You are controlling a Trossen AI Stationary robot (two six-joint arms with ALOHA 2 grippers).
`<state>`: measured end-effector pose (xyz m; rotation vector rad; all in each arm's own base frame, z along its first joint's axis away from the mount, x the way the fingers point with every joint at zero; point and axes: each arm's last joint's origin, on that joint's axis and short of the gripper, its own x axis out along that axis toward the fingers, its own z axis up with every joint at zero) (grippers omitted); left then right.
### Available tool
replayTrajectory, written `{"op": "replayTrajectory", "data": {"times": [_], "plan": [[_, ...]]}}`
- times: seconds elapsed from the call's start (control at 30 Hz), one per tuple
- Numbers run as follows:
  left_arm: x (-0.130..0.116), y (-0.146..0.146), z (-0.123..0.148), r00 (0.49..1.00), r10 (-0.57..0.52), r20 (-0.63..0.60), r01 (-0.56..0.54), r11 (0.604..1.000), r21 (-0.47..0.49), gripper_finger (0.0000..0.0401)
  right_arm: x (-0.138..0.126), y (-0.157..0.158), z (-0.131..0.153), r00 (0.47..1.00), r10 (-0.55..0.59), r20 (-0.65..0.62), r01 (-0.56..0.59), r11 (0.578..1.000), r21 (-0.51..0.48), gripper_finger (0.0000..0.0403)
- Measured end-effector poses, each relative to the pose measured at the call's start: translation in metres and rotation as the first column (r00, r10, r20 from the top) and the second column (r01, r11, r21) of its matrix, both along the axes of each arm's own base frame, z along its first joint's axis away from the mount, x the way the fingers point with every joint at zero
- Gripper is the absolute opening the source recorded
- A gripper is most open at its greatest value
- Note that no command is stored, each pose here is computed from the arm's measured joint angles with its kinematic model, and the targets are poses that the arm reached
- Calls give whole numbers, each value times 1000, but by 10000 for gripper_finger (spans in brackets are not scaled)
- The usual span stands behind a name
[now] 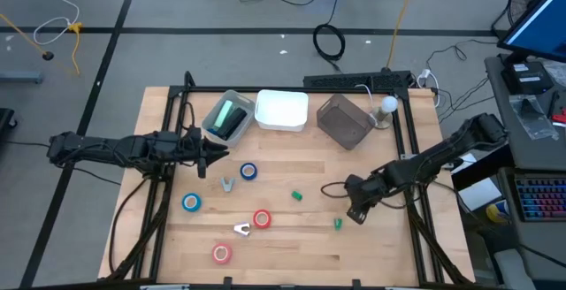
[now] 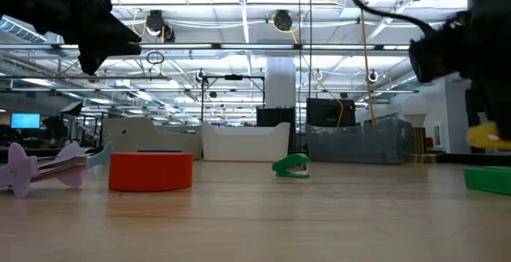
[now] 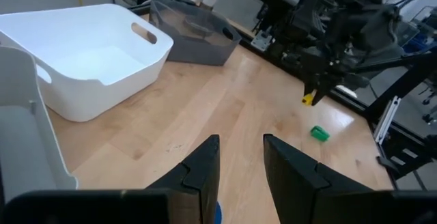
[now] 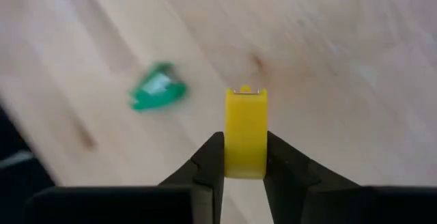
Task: Pick and place Stapler, Stapler remover, tape
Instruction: Put the yellow stapler into the gray bin
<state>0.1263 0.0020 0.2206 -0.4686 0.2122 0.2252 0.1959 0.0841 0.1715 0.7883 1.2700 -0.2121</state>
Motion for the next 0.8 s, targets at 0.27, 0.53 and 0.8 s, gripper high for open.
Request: {"op": "replayTrajectory", "data": {"times": [0.27,0.53,0.8], "plan": [[2,0,6,997,2,72,1,999,-34,115,28,-27,41,885,-150,441,122,988,93,65],[23,-3,14,982,-59,182,69,997,-46,115,56,-69,73,608,-221,762,202,972,121,66],[55,-5,16,943,-113,313,115,993,13,116,70,-91,75,492,-216,843,249,963,102,67]]}}
